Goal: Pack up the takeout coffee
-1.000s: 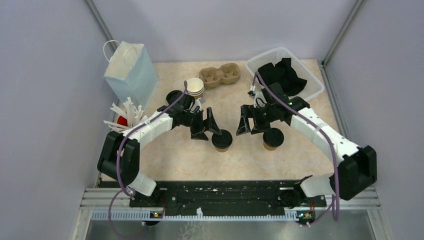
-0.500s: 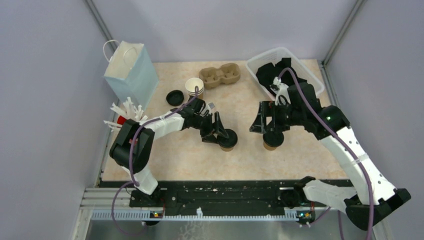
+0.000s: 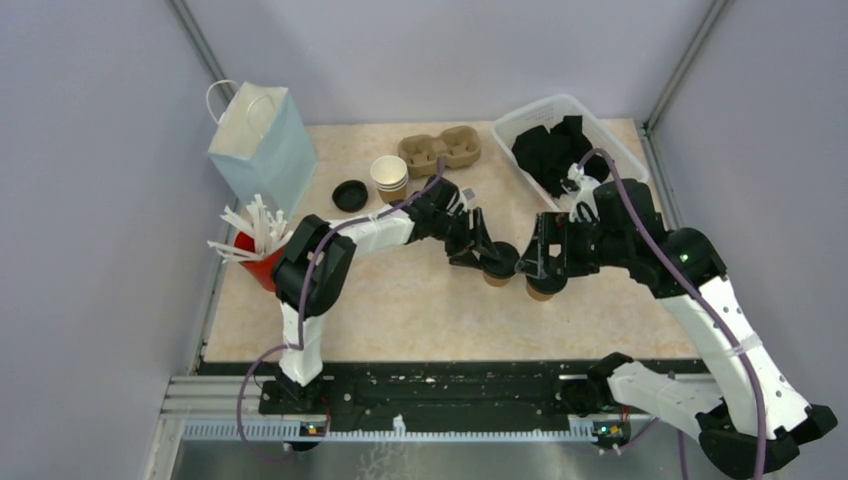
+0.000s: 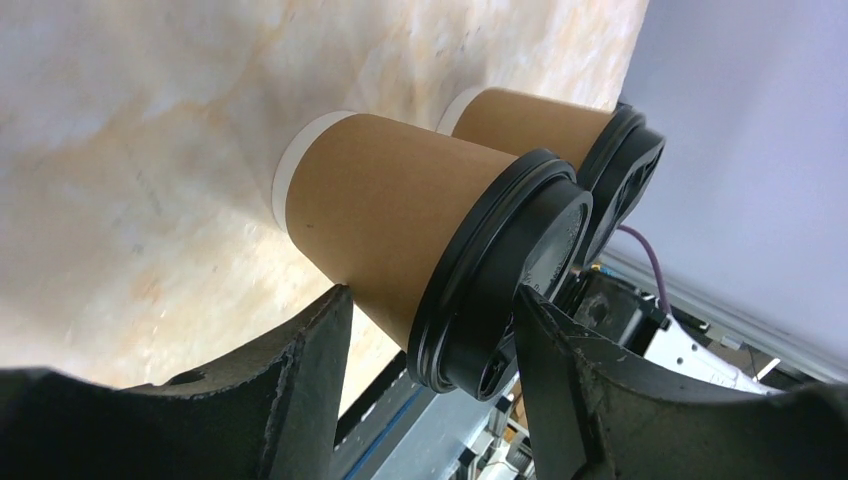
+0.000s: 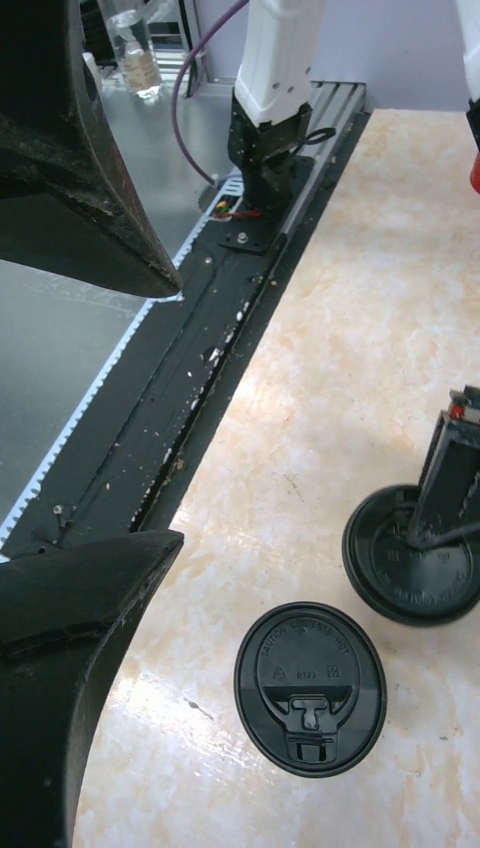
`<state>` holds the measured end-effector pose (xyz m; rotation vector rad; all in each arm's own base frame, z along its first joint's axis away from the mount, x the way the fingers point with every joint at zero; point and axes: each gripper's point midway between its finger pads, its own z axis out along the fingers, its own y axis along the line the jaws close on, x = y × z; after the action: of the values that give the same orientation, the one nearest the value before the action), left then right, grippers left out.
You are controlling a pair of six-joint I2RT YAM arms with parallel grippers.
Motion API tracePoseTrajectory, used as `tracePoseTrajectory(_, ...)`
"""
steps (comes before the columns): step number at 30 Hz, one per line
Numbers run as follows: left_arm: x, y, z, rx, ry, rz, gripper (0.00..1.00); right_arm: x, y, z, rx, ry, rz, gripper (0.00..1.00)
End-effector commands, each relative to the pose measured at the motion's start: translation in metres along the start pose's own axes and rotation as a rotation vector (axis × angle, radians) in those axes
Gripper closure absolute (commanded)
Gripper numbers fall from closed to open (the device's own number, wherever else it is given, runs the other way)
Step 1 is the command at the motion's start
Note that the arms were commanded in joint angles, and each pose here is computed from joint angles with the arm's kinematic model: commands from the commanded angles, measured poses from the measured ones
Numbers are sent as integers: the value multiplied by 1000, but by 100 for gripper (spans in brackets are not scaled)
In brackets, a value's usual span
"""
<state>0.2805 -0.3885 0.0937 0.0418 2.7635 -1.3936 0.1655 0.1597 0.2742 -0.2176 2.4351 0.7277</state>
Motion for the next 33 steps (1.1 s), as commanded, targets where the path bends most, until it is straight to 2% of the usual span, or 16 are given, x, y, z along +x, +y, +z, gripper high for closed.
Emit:
tracePoseTrajectory(1,-30,-3,20,-30,-89,13,36,-10,5,-16,-2,-63,11,14)
tracePoseTrajectory(8,-49,-19,34,1,-100,33,34,-8,4,-16,2,-60,14,14)
tracePoseTrajectory(10,-49,-28,38,18,-86,56,30,-9,5,-16,-1,-63,13,14)
tracePoseTrajectory(14,-57,-42,24,-10,-110,140,14,-17,8,-18,-12,-83,0,14)
tracePoseTrajectory(20,-77,-81,-41,-31,-209,302,2,-26,15,-16,-42,-103,-23,13)
tracePoseTrajectory(27,-92,-103,-128,-163,-352,429,1,-27,20,-13,-73,-102,-52,13)
tracePoseTrajectory(30,-99,-106,-182,-257,-462,480,1,-27,23,-14,-91,-97,-69,13)
tracePoseTrajectory(33,-110,-103,-245,-302,-565,446,2,-29,30,-17,-122,-99,-79,13)
